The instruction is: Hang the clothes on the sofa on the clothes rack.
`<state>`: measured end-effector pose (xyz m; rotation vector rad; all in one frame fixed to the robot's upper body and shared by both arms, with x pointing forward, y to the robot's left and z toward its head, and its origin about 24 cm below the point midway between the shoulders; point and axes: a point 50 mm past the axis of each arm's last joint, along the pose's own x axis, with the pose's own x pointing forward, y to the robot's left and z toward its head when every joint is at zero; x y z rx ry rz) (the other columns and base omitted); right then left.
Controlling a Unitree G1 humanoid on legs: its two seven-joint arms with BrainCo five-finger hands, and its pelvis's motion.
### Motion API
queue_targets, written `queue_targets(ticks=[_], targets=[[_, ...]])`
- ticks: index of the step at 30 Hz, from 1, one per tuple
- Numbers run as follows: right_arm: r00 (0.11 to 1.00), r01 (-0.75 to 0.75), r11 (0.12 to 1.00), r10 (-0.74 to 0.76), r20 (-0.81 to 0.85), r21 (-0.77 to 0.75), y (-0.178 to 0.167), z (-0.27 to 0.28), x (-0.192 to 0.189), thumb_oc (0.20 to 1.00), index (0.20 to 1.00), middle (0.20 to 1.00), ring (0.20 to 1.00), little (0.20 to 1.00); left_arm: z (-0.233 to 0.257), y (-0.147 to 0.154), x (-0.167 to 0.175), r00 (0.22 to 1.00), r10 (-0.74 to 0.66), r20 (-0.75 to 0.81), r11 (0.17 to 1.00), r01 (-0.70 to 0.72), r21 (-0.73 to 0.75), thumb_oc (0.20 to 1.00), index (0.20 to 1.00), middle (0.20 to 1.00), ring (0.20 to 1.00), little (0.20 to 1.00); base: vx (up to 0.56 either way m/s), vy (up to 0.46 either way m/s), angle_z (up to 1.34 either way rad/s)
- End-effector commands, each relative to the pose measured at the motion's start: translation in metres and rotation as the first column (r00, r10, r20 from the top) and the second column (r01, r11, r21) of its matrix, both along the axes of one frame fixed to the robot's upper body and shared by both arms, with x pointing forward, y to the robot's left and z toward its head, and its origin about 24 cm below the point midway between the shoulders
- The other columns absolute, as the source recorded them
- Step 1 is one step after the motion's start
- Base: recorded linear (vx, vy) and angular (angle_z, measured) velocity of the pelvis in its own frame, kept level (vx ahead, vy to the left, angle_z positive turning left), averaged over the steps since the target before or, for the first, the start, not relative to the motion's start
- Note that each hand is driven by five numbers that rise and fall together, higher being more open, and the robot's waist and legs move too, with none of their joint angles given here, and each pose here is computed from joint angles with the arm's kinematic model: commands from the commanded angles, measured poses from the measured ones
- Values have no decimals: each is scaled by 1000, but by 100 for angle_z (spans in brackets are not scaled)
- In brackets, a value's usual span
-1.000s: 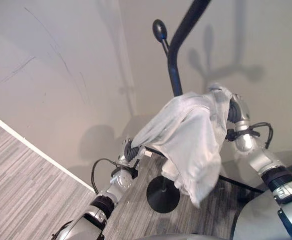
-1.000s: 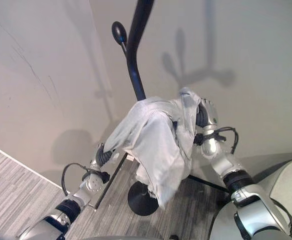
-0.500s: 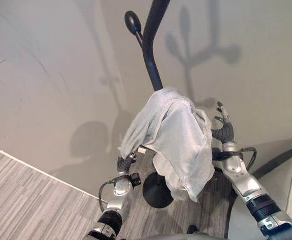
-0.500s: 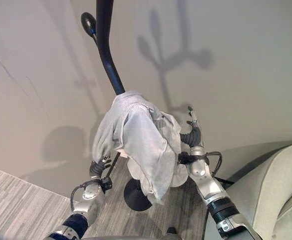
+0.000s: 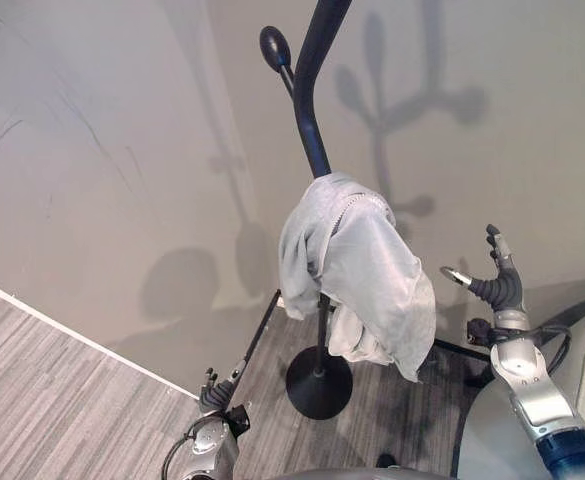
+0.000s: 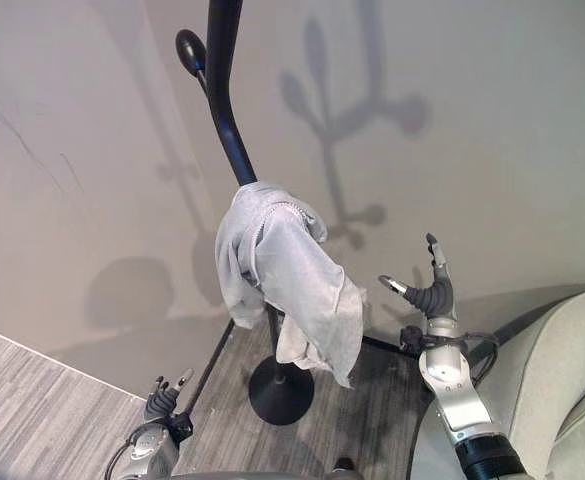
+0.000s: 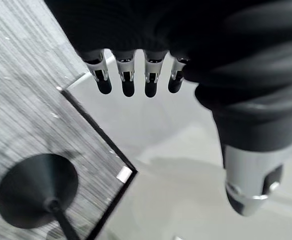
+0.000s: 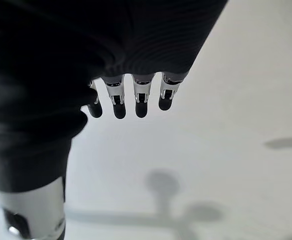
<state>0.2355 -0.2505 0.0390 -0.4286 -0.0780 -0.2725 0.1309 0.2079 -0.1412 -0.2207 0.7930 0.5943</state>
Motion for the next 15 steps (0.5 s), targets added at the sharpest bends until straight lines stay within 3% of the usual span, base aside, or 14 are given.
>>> queue_targets(ticks=[1,4,6,7,8,9,10,11,12,15], targets=[[990,-83,994,75,120,67,3,23,9,1000,1000,1000,1000,1000,7,18,17,997,59,50,998,-60,14,1000,1000,1000,1000,1000,-23,-4,-4],[984,-165,975,173,-39,150,-3,-4,-6,1000,1000,1000,1000,1000,2,26,4,993,110,32,994,-109,-22,1000,1000,1000,1000,1000,-30,-27,-3],[980,-134,974,157,-123,183,-6,-23,-11,1000,1000,1000,1000,1000,-1,30,-2,990,141,8,989,-141,-38,1000,1000,1000,1000,1000,-17,-18,0],[978,-104,972,139,-156,212,-6,-33,-13,1000,1000,1000,1000,1000,-2,32,-5,988,158,-4,987,-158,-40,1000,1000,1000,1000,1000,-20,-31,1],[948,99,906,40,-315,412,0,-82,-29,1000,1000,1000,1000,1000,-7,35,-16,979,194,-58,978,-197,-61,1000,1000,1000,1000,1000,0,0,0],[949,97,904,42,-313,416,0,-83,-28,1000,1000,1000,1000,1000,-7,36,-16,979,194,-57,978,-198,-60,1000,1000,1000,1000,1000,0,0,0],[928,185,865,3,-374,467,2,-99,-33,1000,1000,1000,1000,1000,-7,36,-17,980,185,-70,980,-189,-57,1000,1000,1000,1000,1000,0,0,0],[856,395,728,-69,-512,561,14,-134,-48,1000,1000,1000,1000,1000,-11,34,-21,982,144,-122,987,-152,-57,1000,1000,1000,1000,1000,0,0,0],[858,393,725,-68,-510,566,14,-134,-46,1000,1000,1000,1000,1000,-10,35,-20,983,143,-119,987,-150,-55,1000,1000,1000,1000,1000,0,0,0],[686,671,472,-102,-721,572,36,-179,-82,1000,1000,1000,1000,1000,-13,32,-21,979,107,-174,992,-118,-52,1000,1000,1000,1000,1000,15,-9,2]])
